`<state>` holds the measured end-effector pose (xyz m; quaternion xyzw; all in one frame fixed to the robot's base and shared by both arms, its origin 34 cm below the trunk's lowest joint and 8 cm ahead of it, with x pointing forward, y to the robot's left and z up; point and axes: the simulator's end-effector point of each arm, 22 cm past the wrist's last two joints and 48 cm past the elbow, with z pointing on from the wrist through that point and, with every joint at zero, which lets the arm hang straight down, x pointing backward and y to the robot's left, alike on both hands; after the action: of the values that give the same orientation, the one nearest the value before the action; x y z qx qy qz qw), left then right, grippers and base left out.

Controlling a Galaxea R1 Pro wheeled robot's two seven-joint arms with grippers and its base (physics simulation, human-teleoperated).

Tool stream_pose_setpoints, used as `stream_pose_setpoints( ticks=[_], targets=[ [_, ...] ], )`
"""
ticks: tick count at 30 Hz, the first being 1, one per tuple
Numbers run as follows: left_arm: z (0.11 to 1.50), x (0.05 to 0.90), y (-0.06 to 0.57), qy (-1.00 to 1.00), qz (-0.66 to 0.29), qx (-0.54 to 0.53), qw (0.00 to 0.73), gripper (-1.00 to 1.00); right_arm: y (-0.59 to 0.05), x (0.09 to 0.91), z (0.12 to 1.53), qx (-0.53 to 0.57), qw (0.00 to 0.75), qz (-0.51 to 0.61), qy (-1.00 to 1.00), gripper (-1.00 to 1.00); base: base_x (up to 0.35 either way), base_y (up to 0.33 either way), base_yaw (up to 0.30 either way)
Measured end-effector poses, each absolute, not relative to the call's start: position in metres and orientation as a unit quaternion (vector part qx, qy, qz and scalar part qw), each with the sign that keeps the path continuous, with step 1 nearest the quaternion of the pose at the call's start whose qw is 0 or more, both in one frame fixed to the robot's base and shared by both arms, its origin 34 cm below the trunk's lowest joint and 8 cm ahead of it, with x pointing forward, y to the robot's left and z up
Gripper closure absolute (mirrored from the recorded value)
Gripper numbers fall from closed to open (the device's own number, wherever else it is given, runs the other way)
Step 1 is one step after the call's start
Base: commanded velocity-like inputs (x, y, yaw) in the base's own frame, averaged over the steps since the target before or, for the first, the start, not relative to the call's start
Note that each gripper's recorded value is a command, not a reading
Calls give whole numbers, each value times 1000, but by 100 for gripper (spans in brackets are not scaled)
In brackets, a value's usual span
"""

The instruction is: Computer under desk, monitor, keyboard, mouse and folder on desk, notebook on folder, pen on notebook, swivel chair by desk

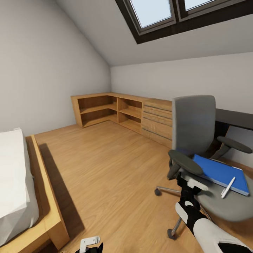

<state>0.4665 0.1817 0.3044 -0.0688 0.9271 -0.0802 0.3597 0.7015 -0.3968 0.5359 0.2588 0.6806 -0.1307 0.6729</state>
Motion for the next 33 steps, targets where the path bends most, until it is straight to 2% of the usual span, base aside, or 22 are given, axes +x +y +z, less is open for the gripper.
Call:
stream_pose_setpoints(
  ticks=[14,22,33],
  targets=[
    [305,467,182,927,-80,-69,360,-100,-403,699,540,276,675,-134,671,-100,0,0,194],
    [304,467,182,927,-80,-69,360,-100,-391,705,539,242,677,-131,683,-100,-56,0,23],
    [304,467,182,927,-80,-69,360,-100,-395,702,536,255,673,-130,681,-100,-112,0,1]
  ],
)
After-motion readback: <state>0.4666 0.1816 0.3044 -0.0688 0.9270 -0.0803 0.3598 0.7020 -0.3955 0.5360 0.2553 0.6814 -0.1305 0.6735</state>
